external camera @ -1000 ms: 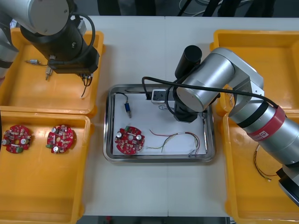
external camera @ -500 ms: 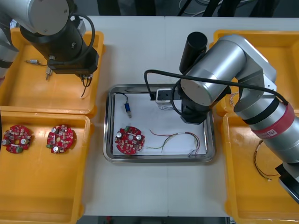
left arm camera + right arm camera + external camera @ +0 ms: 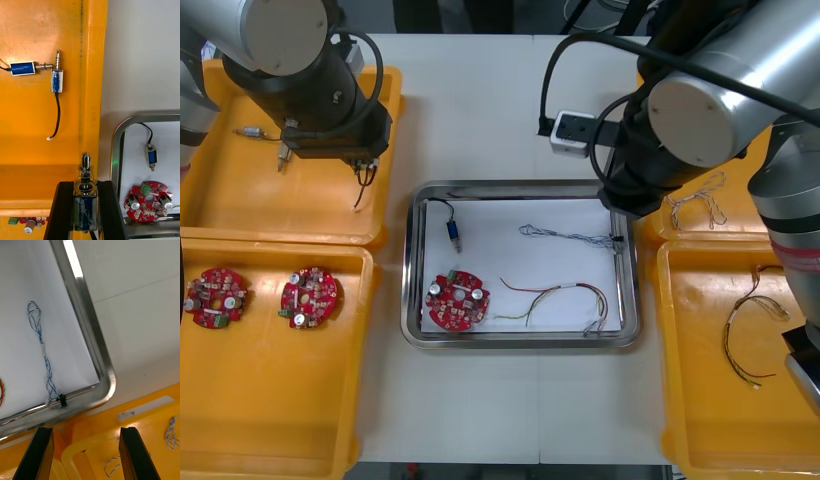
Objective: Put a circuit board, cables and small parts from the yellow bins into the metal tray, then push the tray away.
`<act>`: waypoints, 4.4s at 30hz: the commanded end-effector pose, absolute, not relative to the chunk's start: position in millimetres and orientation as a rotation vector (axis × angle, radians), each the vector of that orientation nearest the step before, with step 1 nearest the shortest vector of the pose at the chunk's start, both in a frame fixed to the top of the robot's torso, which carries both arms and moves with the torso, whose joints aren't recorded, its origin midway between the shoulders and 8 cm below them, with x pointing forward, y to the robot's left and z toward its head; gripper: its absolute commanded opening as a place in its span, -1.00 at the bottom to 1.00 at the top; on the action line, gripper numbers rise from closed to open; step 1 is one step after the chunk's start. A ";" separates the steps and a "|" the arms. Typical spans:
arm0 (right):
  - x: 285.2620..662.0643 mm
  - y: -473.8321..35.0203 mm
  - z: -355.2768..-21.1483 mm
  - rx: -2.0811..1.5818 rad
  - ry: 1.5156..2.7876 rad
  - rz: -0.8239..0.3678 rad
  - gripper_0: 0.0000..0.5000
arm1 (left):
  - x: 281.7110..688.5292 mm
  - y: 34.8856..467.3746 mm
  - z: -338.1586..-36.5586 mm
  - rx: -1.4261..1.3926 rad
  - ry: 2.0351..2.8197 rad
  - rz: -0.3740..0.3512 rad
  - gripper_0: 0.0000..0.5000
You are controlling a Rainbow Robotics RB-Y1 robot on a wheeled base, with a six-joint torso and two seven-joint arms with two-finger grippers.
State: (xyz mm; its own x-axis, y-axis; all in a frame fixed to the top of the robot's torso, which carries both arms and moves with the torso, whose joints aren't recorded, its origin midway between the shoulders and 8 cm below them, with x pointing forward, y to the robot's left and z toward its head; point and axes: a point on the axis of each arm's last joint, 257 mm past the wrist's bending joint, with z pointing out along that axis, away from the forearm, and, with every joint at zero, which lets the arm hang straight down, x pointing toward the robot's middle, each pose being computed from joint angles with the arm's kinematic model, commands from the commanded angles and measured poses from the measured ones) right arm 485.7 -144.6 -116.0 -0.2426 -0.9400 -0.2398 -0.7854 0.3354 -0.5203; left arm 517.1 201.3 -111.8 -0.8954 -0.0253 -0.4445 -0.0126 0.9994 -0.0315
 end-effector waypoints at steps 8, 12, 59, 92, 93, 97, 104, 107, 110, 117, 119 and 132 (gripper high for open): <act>490.2 -222.7 -55.6 -1.181 2.111 -0.445 1.00 | 517.8 180.9 -102.2 -0.148 2.646 -0.139 -1.00; 482.8 -245.1 -53.7 -1.032 2.165 -0.390 1.00 | 516.7 167.1 -103.6 -0.138 2.649 -0.167 -1.00; 359.5 -371.0 -143.7 0.033 2.517 -0.069 1.00 | 509.4 35.4 -225.0 0.036 2.656 -0.185 -1.00; 336.3 -361.6 -180.0 0.111 2.608 0.004 1.00 | 515.3 25.9 -233.8 -0.074 2.633 -0.232 1.00; 336.3 -361.6 -180.0 0.113 2.608 0.005 1.00 | 515.2 25.6 -234.1 -0.072 2.633 -0.232 1.00; 337.0 -360.8 -179.5 0.115 2.607 0.010 1.00 | 516.3 25.3 -230.8 -0.079 2.629 -0.238 1.00; 338.2 -359.3 -177.6 0.119 2.603 0.016 1.00 | 516.0 45.8 -201.3 -0.116 2.627 -0.208 1.00; 339.0 -359.6 -176.6 0.122 2.602 0.016 1.00 | 516.0 58.2 -184.5 -0.138 2.625 -0.197 1.00; 339.7 -358.2 -175.7 0.119 2.600 0.017 1.00 | 516.3 68.6 -169.0 -0.158 2.621 -0.192 1.00; 341.8 -357.2 -172.5 0.101 2.602 0.002 1.00 | 516.5 98.7 -138.4 -0.195 2.626 -0.169 1.00; 342.6 -356.3 -171.2 0.088 2.602 -0.003 1.00 | 515.0 106.9 -129.8 -0.206 2.630 -0.178 1.00; 338.4 -343.6 -160.9 -0.108 2.644 -0.017 1.00 | 494.5 166.0 -90.2 -0.191 2.670 -0.163 1.00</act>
State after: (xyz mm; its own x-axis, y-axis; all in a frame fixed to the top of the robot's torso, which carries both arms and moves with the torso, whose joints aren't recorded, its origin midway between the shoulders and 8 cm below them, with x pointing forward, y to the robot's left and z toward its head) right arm 334.1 -350.6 -175.8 -0.8854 -0.0241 -0.4642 -0.0368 0.9992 0.0183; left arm 488.0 148.2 -131.2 -0.9122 -0.1861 -0.3651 -0.1367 0.9781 -0.1569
